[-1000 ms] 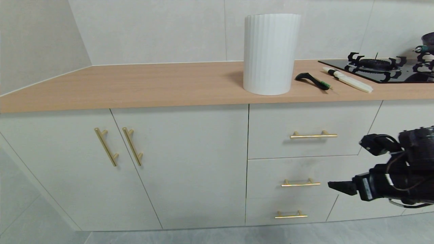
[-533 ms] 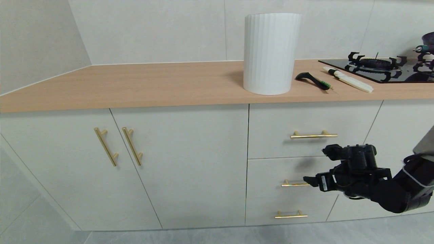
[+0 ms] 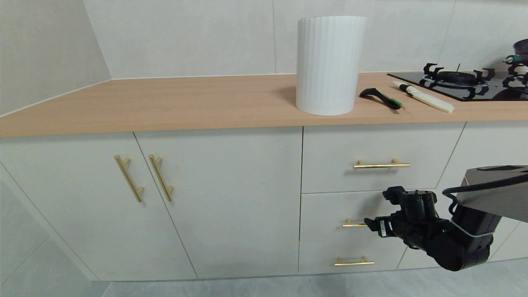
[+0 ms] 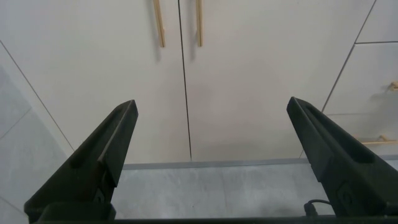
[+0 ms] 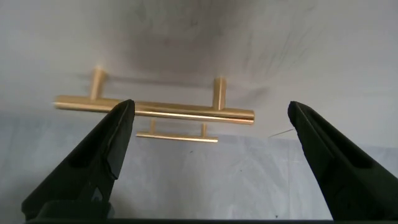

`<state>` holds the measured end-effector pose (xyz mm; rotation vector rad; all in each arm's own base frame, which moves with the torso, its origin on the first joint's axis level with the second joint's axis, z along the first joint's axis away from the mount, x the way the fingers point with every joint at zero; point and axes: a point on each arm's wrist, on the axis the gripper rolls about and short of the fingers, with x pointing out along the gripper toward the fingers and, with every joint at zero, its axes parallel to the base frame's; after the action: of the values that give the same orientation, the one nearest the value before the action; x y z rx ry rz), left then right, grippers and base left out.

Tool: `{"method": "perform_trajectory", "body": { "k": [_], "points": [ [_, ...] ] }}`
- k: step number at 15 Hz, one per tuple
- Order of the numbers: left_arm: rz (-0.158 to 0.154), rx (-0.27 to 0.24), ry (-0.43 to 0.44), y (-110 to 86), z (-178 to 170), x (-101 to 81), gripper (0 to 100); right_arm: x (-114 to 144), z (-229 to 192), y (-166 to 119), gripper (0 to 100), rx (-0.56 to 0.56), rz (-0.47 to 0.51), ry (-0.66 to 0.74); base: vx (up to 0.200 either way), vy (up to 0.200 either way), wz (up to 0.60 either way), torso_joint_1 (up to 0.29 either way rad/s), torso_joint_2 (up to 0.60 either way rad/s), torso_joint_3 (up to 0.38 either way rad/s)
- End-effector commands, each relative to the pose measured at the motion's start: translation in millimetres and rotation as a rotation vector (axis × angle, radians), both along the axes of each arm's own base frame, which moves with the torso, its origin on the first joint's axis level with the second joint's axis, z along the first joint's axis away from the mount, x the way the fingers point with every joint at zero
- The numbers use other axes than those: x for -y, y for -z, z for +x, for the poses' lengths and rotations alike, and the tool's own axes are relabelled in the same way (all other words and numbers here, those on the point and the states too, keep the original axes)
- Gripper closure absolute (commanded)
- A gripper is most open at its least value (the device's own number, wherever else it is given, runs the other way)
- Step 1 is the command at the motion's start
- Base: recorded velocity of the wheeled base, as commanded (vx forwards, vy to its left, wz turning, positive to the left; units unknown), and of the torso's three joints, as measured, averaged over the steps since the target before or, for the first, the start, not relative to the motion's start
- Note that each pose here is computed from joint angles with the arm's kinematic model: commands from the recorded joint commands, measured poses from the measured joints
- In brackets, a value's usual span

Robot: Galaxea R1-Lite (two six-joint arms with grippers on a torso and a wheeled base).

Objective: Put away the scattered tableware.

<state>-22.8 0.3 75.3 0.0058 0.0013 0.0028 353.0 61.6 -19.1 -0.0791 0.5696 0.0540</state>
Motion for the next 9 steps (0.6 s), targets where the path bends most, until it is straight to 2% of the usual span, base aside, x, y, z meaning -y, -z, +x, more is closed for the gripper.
{"method": "perform_trajectory", "body": {
  "k": [1, 9],
  "points": [
    [0.0, 0.0, 0.0, 0.0, 0, 0.0, 0, -1, 4, 11, 0, -0.019, -0.006, 0.002, 0.0, 0.0, 0.0, 0.0, 0.0, 0.0],
    [-0.001, 0.0, 0.0, 0.0, 0, 0.0, 0, -3, 18, 26, 0, -0.012, -0.026, 0.034, 0.0, 0.0, 0.0, 0.0, 0.0, 0.0]
  ]
}}
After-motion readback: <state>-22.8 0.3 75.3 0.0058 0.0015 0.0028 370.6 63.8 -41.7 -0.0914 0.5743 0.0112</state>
